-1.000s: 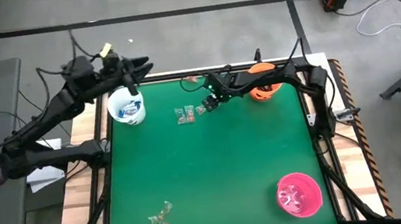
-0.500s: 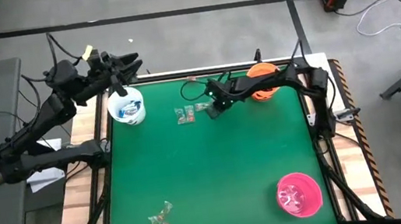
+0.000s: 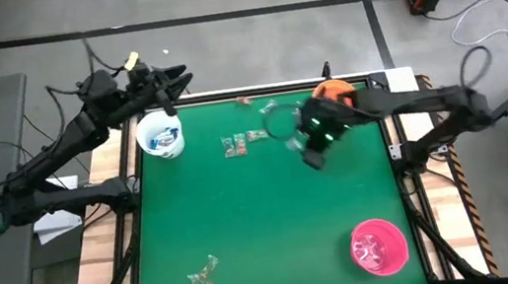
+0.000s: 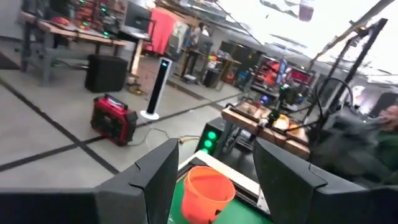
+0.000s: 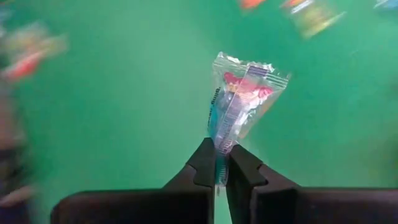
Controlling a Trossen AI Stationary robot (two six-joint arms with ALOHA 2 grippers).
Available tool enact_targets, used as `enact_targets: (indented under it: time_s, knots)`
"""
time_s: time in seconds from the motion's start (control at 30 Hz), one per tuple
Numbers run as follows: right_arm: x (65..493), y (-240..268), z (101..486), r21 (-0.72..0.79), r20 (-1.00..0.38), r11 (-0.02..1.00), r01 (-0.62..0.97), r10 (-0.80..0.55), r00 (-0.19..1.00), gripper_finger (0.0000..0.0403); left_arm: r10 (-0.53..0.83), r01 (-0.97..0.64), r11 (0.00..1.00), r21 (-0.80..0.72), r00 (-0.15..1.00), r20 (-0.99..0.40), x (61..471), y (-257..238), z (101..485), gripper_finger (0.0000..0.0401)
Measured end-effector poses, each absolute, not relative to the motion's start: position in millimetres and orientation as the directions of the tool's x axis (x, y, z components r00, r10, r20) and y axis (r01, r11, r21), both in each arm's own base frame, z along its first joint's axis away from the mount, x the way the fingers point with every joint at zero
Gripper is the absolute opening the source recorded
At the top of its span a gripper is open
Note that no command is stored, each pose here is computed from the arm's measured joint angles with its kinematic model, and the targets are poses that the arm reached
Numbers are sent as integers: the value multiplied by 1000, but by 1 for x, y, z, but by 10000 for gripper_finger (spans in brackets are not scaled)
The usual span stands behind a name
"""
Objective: Sort candy by brand, put in halloween buckets
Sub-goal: Put the blue gummy into the pink bucket
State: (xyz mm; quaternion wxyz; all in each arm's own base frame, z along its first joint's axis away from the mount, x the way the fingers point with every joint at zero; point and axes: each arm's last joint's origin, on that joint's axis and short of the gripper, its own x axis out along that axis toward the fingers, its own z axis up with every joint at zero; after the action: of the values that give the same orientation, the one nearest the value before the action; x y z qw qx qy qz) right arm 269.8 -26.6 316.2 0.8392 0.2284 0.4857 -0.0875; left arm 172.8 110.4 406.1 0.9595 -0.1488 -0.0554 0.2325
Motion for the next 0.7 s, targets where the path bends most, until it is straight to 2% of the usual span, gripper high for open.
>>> enact_targets:
  time_s: [0.13,0.27,0.43,0.53,0.63,0.7]
  knots:
    - [237,25,336,463,-842,806,369,271,466,5,375,-346,886,-310,926,36,194,121,398,197]
    - [220,77,339,538,-836,724,431,394,382,3,281,-246,911,-331,958,61,215,132,390,197]
    - [210,138,324,520,-847,674,525,485,217,3,237,-188,911,-367,967,95,229,139,385,197]
    - [209,173,312,529,-808,655,539,583,84,3,234,-181,916,-358,966,109,229,139,386,197]
    - [205,198,298,498,-780,676,544,623,-60,3,234,-178,922,-344,964,126,229,140,388,197]
    - [201,206,291,454,-792,701,549,600,-111,3,231,-172,926,-336,962,145,227,141,390,197]
